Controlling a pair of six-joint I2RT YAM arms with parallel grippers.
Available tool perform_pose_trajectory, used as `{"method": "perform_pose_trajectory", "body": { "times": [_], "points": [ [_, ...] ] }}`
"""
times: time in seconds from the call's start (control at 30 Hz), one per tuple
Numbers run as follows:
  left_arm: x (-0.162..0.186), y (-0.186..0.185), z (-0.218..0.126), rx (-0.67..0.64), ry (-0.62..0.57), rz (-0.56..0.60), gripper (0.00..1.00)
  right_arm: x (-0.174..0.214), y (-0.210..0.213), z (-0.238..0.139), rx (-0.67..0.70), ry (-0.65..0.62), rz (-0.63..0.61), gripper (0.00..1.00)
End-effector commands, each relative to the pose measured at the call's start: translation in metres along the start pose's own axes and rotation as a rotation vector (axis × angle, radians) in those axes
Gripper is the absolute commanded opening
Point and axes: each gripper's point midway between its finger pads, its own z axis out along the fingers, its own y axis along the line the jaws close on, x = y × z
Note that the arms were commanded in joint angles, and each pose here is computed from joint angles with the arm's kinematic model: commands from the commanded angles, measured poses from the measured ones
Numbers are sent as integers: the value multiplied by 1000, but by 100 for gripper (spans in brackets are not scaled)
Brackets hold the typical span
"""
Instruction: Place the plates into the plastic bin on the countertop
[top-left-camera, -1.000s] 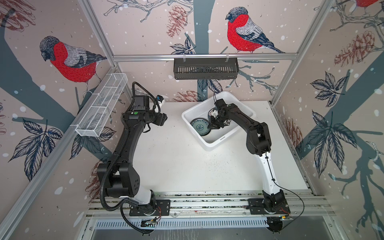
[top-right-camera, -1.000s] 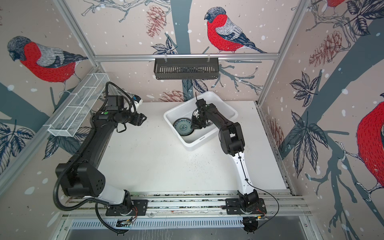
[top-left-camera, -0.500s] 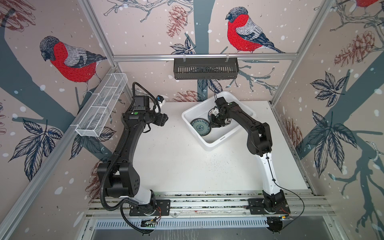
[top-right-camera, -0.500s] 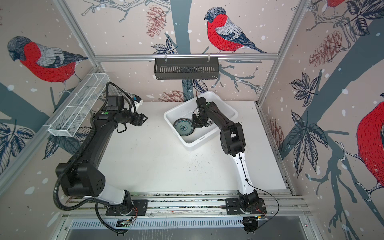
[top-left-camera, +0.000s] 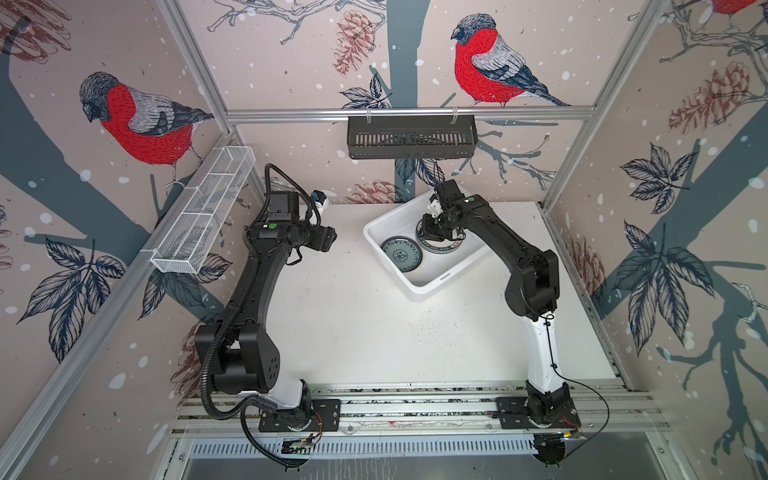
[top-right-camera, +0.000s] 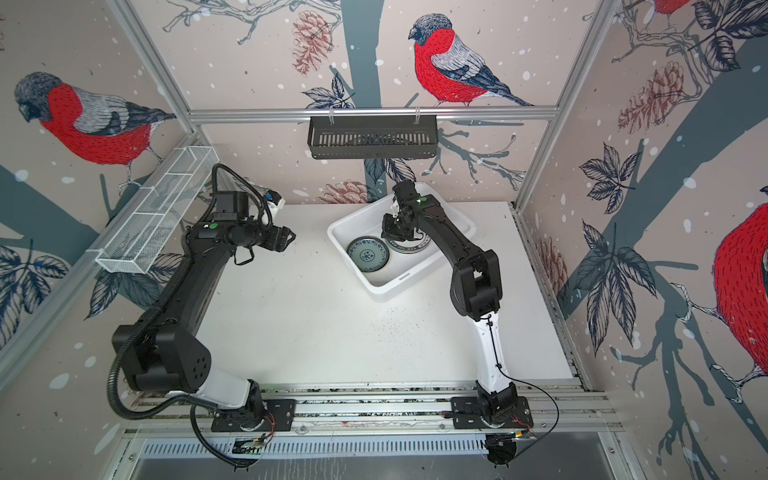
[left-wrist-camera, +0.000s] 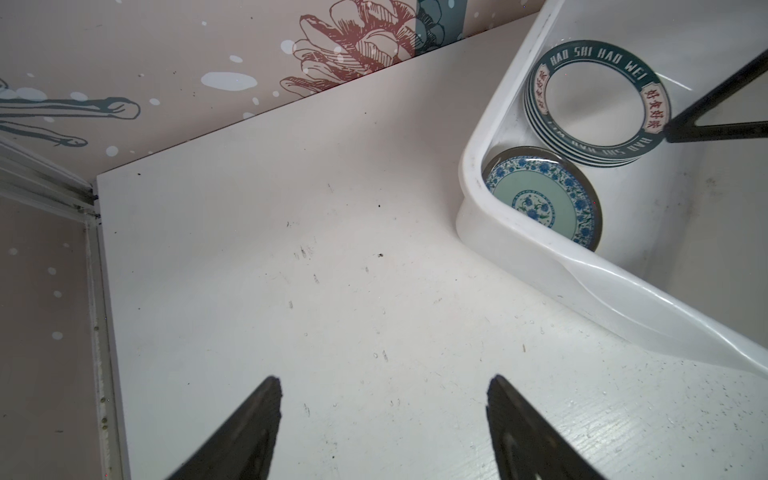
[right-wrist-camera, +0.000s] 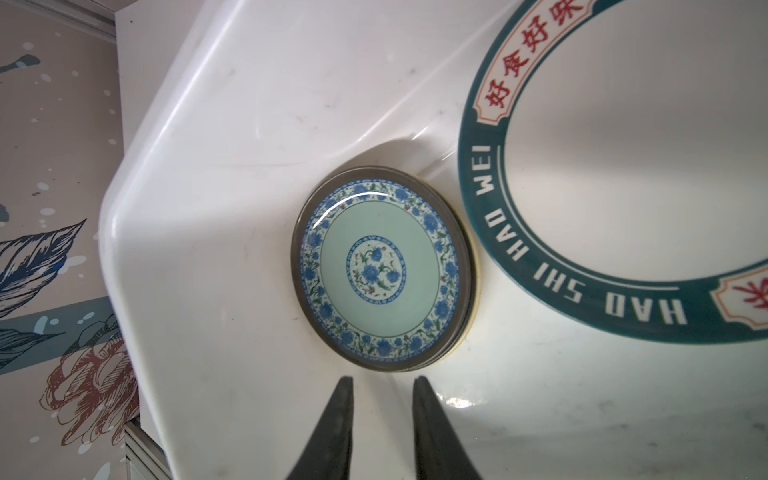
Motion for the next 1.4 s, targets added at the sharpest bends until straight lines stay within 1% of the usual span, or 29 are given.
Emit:
{"method": "perform_pose_trajectory", "body": {
  "times": [0.0,0.1,0.23,0.3,0.37,0.5,0.6,0.63,0.67,0.7,0.87,1.03,1.17,1.3,1.37],
  "points": [
    [-2,24,-4,-137,5,22,79,-15,15,-18,13,-117,-60,27],
    [2,46,-10,-272,19,59,81,-17,22,-34,39,-199,-113,27],
    [1,65,-23,-417,-18,128,84,-18,18,-60,80,-316,-154,31],
    [0,68,-28,-448,-34,150,85,-15,18,-66,56,-345,-177,32],
    [0,68,-31,-458,-37,155,88,-11,21,-64,4,-343,-199,33],
    [5,66,-31,-453,-31,133,88,-6,23,-50,-9,-283,-218,33],
    [6,60,-31,-421,-41,102,89,-4,26,-41,-20,-262,-218,32],
    [6,57,-31,-406,-47,90,91,-5,26,-40,-22,-263,-208,32],
    [4,56,-32,-397,-55,78,97,-6,26,-40,-23,-269,-200,32],
    [1,55,-32,-391,-64,62,97,-9,28,-43,-24,-285,-194,33],
    [-4,53,-32,-365,-95,-34,97,-30,33,-71,7,-436,-183,41],
    [-3,51,-27,-345,-131,-153,98,-45,28,-116,64,-637,-197,53],
    [-1,46,-20,-304,-161,-251,98,-42,14,-145,69,-767,-188,58],
    [5,44,-13,-292,-186,-327,98,-26,-5,-173,65,-878,-158,63],
    [6,41,-11,-277,-213,-332,98,-17,-15,-186,67,-927,-150,70]
  ]
}}
